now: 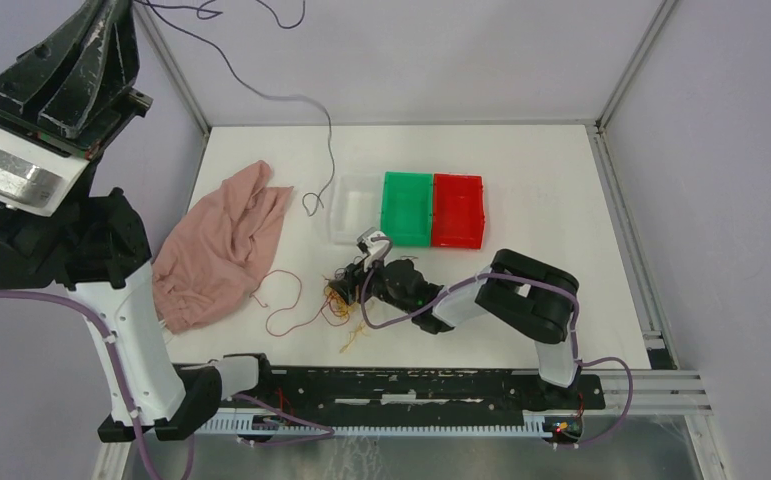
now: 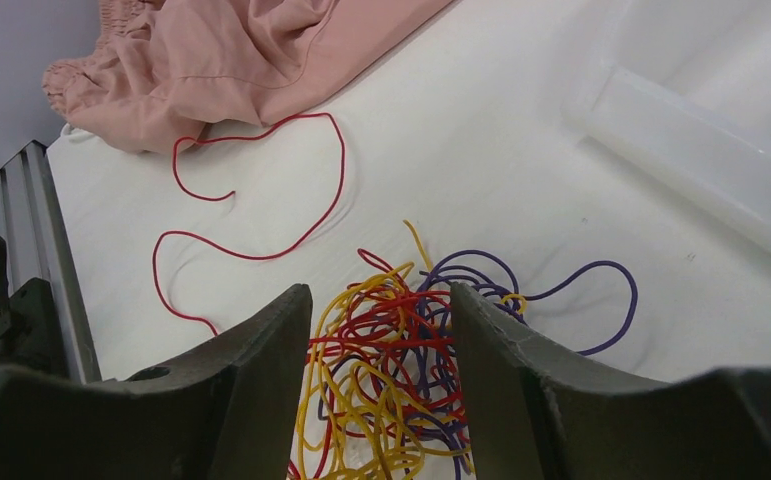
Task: Untangle the cables
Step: Untie the cable.
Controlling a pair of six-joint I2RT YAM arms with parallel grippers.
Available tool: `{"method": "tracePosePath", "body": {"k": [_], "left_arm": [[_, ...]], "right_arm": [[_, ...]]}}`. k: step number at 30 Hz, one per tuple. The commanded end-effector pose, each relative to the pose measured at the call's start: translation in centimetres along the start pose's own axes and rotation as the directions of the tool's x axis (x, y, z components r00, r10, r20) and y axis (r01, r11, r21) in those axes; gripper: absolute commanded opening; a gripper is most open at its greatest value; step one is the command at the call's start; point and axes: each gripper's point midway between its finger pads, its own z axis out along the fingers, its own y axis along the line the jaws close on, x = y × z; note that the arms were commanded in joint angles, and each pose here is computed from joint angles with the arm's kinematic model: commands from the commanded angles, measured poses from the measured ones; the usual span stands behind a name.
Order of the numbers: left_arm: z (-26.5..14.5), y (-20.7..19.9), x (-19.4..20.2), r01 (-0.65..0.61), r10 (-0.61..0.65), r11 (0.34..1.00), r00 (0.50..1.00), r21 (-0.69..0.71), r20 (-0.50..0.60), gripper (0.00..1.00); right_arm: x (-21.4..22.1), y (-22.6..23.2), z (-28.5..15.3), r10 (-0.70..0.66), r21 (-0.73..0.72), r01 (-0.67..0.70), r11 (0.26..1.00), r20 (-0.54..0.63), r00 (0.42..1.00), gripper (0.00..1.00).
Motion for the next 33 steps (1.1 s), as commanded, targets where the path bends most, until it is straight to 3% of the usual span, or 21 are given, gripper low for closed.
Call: {"method": "tracePosePath", "body": {"k": [1, 8, 13, 19, 26, 33], "left_arm": [[-1.0, -1.3, 2.7, 0.004, -0.001, 0.999, 0.998, 0.054, -0.065, 0.03], [-4.5, -6.1, 7.7, 0.208, -0.166, 0.965, 0.956, 0.161, -0.241, 0.03], [-7.6, -9.3, 11.5, 0.423, -0.355, 0.897, 0.862, 0.127, -0.362, 0.03], [-11.2, -11.6, 15.9, 0.563, -0.502, 0.826, 0.738, 0.003, -0.451, 0.03], [-13.4, -13.2, 19.8, 0.618, -0.576, 0.78, 0.648, -0.098, -0.499, 0.03], [-12.0, -14.2, 21.2, 0.634, -0.581, 0.769, 0.642, -0.081, -0.499, 0.03]], "right_arm": [[-4.9, 1.8, -0.8, 0.02, -0.032, -0.016, 0.999, 0.128, 0.992, 0.62], [-13.0, 4.6, -2.8, -0.008, -0.06, 0.022, 0.998, 0.223, 0.975, 0.69], [-18.1, 7.6, -3.2, 0.036, -0.144, 0.005, 0.99, 0.284, 0.958, 0.7], [-22.7, 11.0, -3.8, 0.147, -0.279, -0.05, 0.959, 0.337, 0.93, 0.7], [-25.3, 6.7, -4.8, 0.212, -0.224, -0.131, 0.966, 0.39, 0.896, 0.67], [-25.5, -1.3, -5.7, 0.18, -0.01, -0.193, 0.981, 0.407, 0.896, 0.65]]}}
